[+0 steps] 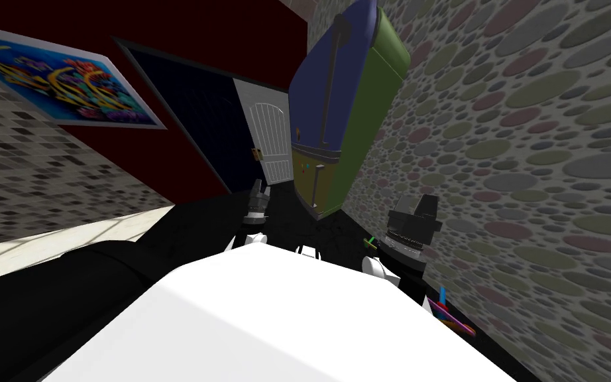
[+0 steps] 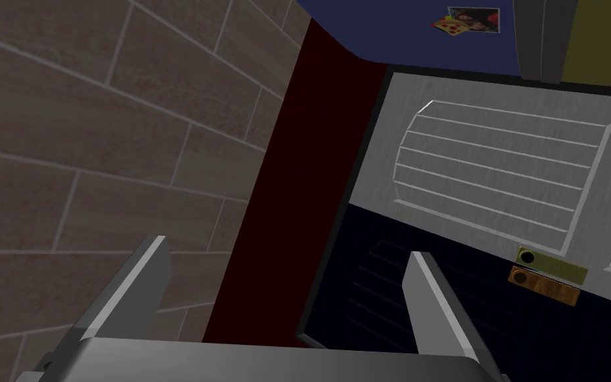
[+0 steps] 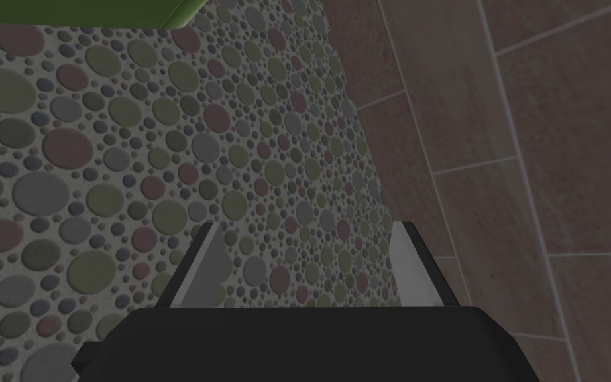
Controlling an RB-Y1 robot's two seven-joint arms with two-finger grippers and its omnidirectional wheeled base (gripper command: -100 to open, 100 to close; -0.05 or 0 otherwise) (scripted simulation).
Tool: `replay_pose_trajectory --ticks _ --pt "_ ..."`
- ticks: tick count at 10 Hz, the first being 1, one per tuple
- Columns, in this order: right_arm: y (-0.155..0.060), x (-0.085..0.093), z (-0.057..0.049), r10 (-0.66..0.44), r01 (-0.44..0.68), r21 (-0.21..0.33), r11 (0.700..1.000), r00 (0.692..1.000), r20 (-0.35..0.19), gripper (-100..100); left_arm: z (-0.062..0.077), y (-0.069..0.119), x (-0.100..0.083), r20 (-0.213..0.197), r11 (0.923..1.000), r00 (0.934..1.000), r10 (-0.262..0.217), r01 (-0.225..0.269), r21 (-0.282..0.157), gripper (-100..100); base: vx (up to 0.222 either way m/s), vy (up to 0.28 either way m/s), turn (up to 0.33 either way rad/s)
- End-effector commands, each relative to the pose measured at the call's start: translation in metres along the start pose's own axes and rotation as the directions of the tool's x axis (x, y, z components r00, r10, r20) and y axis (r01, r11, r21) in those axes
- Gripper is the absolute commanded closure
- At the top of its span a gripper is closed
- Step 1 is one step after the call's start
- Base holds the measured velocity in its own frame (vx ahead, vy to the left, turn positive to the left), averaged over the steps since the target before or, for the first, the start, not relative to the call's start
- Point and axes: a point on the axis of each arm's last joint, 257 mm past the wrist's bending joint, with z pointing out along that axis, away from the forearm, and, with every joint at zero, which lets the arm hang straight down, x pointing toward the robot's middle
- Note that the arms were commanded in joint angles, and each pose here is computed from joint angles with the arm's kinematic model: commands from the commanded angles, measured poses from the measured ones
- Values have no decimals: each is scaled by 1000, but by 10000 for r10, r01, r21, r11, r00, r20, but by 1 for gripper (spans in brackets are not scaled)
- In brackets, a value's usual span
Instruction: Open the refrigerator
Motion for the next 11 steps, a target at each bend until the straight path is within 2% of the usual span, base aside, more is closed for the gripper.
replay_pose_trajectory --ticks 1,5,7,8,10,11 --pt "0 0 0 0 0 0 10000 10000 0 0 11 8 2 -461 9991 9981 412 -414 -18 -100 33 -63 51" --pt "0 0 0 0 0 1 10000 10000 0 0 38 25 -2 -756 9940 9911 1092 -1096 -18 -100 53 -89 70" --pt "0 0 0 1 -1 1 10000 10000 1 0 52 36 -9 -739 9893 9868 1443 -1456 -123 -100 55 -146 82" --pt "0 0 0 2 -2 0 10000 10000 1 0 56 33 -7 -735 9898 9872 1417 -1422 -12 -100 45 -97 24" --pt "0 0 0 0 0 1 10000 10000 0 0 73 44 -16 -634 9842 9825 1752 -1764 -143 -100 64 -82 74" --pt "0 0 0 0 0 1 10000 10000 0 0 77 40 -14 -627 9850 9831 1723 -1728 -24 -100 44 -80 33"
